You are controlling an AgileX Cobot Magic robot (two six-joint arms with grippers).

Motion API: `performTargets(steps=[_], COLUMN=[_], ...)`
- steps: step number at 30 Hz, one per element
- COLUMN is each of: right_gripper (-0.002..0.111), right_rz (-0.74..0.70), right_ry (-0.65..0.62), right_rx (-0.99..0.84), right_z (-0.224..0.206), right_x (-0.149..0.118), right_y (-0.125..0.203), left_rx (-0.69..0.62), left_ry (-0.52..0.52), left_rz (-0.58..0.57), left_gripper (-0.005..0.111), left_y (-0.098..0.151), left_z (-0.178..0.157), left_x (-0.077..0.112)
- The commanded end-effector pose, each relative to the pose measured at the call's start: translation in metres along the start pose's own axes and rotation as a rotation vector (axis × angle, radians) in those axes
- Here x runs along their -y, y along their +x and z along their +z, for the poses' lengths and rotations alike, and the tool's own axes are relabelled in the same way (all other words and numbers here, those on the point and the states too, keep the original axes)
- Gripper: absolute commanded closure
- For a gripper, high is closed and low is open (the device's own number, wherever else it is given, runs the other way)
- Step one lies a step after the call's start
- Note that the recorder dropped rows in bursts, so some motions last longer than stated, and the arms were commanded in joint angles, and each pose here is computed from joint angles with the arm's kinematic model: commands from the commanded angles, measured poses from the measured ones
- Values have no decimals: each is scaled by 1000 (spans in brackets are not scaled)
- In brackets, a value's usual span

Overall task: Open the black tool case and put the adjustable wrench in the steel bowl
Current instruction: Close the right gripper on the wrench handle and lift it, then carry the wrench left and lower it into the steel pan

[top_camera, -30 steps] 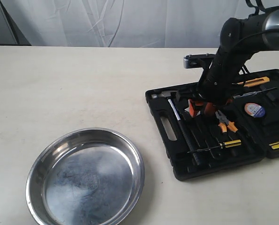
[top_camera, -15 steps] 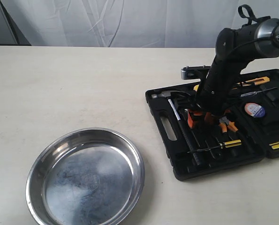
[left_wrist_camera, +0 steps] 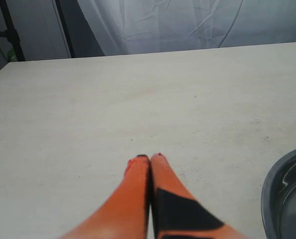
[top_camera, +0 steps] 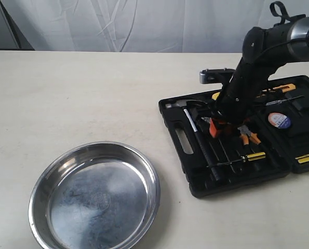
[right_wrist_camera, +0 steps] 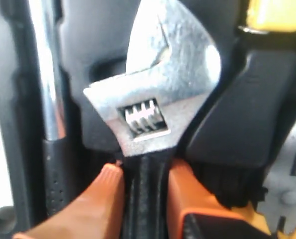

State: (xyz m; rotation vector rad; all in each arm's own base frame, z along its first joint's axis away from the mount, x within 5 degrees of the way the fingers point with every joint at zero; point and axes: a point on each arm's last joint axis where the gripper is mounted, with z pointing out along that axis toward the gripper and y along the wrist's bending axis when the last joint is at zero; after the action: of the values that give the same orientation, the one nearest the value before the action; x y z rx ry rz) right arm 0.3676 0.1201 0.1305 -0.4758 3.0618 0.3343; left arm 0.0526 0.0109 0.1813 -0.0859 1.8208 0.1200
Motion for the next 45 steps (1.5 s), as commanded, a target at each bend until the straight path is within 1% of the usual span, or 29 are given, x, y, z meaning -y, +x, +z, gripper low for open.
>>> performTargets(steps=[1,9,14,18,25,27,29,32,34,36,41,45], right_gripper=[109,109,109,109,109,109,109,109,109,109,109,109], right_rz=[-49,-67,-72,-94,-142,-137,-144,-241,-298,-368,-568,-647], right_ry=[19,47,52,40,-62,-101,-171,-285,-321,-341,-342,-348], right_rx=[184,287,326,396,527,519,467,362,308,276,191,105], right_z=[-40,-58,-65,-78,-112,-117,-119,-116,-111,-106,-83,-46], right_x=[-8,-10,-11,-15,-32,-37,-44,-63,-82,-108,-172,-208], right_y=[-8,-12,-13,-15,-12,-8,-1,10,15,22,43,54], left_rx=[16,16,16,14,14,14,14,14,14,14,14,14], left_ry=[8,8,8,7,7,7,7,7,7,7,7,7], left_rz=[2,2,2,2,2,2,2,2,2,2,2,2], left_gripper=[107,107,107,107,107,107,107,107,107,107,107,107], left_y=[-3,-3,-3,-3,-3,-3,-3,-3,-3,-3,-3,-3], left_z=[0,0,0,0,0,0,0,0,0,0,0,0], left_x=[1,1,1,1,1,1,1,1,1,1,1,1])
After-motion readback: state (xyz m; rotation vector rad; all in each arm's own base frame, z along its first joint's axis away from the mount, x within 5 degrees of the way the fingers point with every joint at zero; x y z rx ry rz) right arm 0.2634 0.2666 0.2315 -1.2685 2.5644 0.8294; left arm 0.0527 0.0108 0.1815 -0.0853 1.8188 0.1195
